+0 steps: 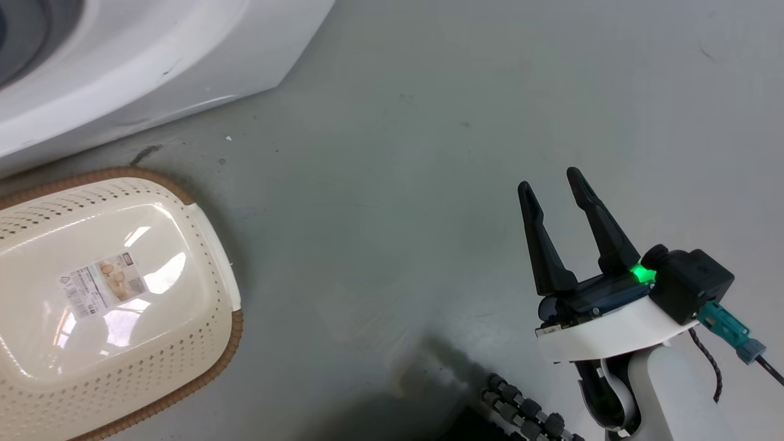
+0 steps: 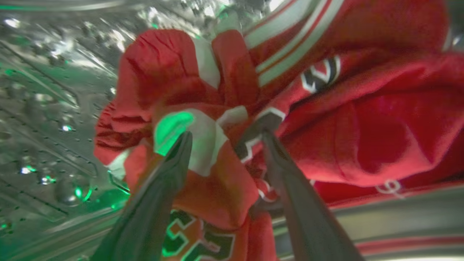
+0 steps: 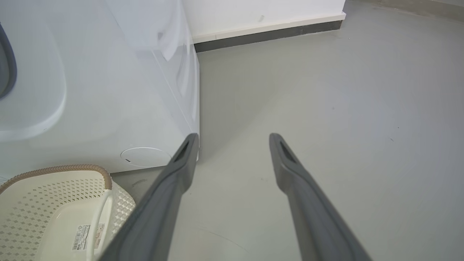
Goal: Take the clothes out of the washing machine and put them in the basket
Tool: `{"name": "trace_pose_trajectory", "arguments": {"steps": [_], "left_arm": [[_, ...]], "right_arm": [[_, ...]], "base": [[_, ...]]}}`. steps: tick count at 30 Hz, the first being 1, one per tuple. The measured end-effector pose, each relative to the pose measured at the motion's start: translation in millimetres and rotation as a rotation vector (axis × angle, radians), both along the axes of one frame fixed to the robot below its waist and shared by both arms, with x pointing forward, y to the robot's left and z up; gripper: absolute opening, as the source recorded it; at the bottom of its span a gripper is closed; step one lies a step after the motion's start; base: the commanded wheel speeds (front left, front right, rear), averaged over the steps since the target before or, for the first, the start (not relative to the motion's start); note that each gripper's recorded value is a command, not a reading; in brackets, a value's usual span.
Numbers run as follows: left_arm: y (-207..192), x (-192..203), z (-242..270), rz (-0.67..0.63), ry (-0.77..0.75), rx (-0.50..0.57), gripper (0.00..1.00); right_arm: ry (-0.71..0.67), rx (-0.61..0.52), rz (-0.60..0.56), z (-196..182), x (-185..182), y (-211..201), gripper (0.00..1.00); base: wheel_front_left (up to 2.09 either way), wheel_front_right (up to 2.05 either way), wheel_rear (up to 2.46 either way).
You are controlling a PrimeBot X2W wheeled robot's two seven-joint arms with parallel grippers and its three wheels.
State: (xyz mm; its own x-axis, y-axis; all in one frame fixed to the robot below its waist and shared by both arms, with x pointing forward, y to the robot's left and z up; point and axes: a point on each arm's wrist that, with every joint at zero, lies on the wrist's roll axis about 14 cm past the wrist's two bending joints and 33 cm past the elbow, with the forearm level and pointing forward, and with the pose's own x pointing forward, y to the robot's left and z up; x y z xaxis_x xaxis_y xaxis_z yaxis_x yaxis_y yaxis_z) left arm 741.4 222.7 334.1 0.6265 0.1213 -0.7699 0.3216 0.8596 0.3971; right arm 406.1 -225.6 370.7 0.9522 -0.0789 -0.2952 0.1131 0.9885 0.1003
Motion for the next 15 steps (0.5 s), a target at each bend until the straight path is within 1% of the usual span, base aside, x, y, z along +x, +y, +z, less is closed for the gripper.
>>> {"name": "trace_pose_trajectory", "arguments": {"steps": [3,4,5,6,11,15], "left_arm": [[5,-6,-11,0.022,0.069,0.022,1.0],[7,-9,-14,0.035,0.092,0.023,0.8],[9,-11,-17,0.045,0.111,0.027,0.33],[9,-10,-16,0.047,0.109,0.026,0.0],[8,-6,-9,0.049,0.077,0.028,0.0],[5,2,2,0.034,-0.023,0.0,0.0]], "right_arm": [[0.008,0.002,-0.006,-2,0,-2,1.0],[0.009,0.005,-0.008,-3,0,-2,1.0],[0.007,0.003,-0.009,-3,1,-3,1.0],[0.005,0.001,-0.009,-2,2,-3,1.0],[0.001,0.006,-0.014,-1,3,-4,1.0],[-0.003,0.005,-0.017,0,3,-5,1.0]], "base": [[0.0,0.0,0.0],[0.0,0.0,0.0],[0.0,0.0,0.0],[0.0,0.0,0.0],[0.0,0.0,0.0],[0.0,0.0,0.0]]}}
